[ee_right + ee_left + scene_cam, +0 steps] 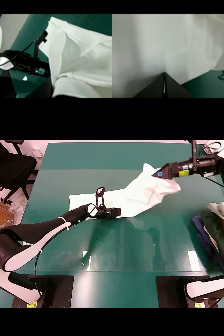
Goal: Fold the shirts.
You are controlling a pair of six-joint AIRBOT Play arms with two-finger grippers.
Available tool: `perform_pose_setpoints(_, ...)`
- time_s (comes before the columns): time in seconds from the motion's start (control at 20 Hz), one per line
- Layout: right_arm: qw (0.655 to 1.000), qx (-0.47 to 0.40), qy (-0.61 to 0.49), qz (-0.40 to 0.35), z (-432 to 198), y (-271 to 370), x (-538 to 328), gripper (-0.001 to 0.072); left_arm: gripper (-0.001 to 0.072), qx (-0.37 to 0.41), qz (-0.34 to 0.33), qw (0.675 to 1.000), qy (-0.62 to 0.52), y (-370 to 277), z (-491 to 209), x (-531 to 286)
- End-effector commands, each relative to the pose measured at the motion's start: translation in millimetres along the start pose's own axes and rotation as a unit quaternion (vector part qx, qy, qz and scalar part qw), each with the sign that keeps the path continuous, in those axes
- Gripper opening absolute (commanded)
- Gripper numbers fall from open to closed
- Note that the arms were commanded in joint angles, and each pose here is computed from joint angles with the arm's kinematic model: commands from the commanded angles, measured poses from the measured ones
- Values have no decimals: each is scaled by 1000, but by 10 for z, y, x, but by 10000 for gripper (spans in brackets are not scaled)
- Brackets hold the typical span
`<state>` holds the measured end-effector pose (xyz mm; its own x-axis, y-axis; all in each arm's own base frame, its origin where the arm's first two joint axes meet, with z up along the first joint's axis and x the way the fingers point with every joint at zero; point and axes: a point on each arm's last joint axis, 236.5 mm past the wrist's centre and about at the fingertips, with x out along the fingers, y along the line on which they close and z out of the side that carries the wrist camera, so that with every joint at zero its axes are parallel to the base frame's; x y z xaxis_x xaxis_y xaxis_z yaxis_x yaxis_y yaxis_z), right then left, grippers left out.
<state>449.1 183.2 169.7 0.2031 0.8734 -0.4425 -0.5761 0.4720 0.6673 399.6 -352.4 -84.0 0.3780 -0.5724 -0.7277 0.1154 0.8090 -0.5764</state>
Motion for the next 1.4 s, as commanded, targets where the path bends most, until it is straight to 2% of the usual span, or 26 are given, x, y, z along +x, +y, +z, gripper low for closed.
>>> perform_pose_setpoints(0.0,999,-36,-8,18,195,396,290,24,21,1,1,1000,3,3,-19,4)
perform_pose_setpoints(0.25,997,-57,4,45,264,715,752,24,21,1,1,1000,19,7,-92,2)
perform_pose_setpoints(0.75,995,6,63,72,-96,827,1591,24,21,12,4,999,29,21,-143,-2)
perform_pose_setpoints(1.05,997,24,70,8,-148,504,1687,25,20,44,15,994,98,90,-456,-52)
perform_pose_setpoints(1.1,997,26,68,1,-136,457,1671,25,19,32,22,995,93,117,-428,-74)
perform_pose_setpoints(1.35,998,41,48,-16,-11,325,1518,24,18,102,76,989,70,289,-183,-397)
